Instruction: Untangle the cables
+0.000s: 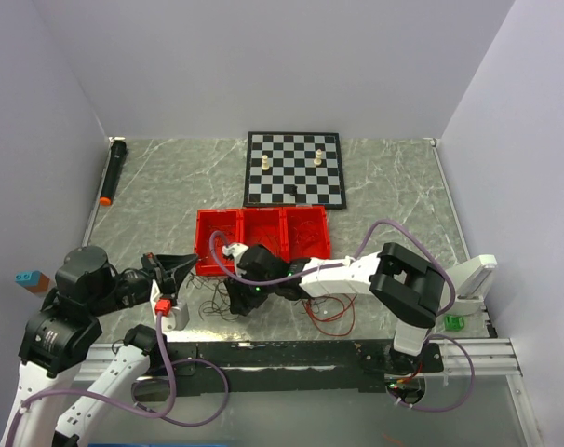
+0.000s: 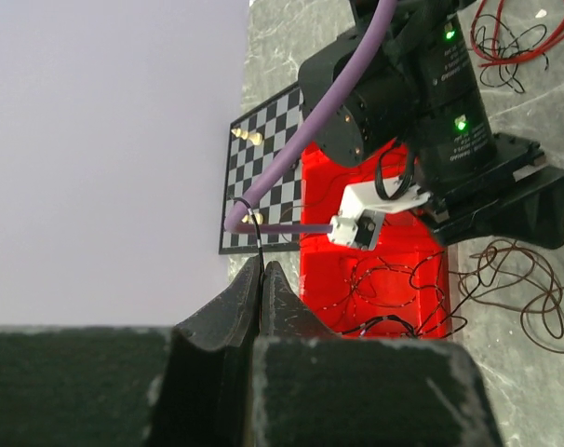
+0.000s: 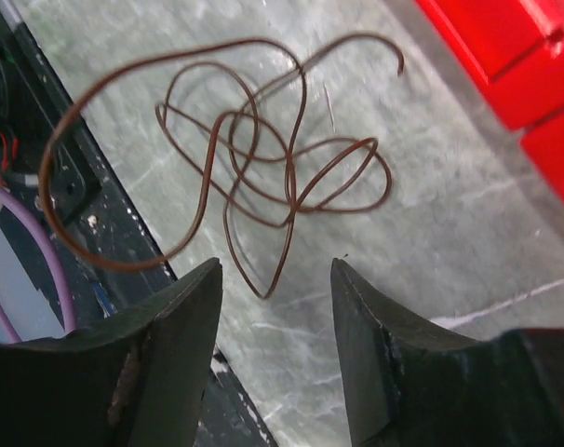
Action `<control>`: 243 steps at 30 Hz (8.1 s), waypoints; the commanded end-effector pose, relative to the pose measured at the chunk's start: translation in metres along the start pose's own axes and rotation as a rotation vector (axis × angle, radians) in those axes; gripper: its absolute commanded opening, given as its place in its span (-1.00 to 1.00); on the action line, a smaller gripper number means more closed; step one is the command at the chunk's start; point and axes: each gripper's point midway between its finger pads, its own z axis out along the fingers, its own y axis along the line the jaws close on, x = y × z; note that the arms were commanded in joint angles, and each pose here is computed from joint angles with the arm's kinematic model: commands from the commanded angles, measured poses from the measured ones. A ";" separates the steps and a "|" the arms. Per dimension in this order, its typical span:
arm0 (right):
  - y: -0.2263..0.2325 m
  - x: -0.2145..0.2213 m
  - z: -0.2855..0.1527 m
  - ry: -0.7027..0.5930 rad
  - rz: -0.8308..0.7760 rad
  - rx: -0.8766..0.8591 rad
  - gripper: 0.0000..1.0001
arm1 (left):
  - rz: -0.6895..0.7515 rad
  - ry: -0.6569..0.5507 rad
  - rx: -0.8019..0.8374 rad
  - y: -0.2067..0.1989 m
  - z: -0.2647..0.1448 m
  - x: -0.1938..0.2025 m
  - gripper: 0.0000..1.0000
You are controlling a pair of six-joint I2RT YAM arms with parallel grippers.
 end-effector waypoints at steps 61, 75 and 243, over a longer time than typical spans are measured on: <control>-0.071 0.065 -0.121 -0.182 0.264 0.361 -1.00 | -0.319 -0.090 -0.715 0.166 -0.091 -0.071 -0.43; -0.035 0.021 -0.143 -0.356 0.101 0.181 -1.00 | -0.417 0.031 -0.235 0.073 -0.007 -0.012 -0.84; -0.032 0.026 -0.140 -0.337 0.069 0.219 -1.00 | -0.808 0.445 -0.029 -0.004 0.138 0.169 0.54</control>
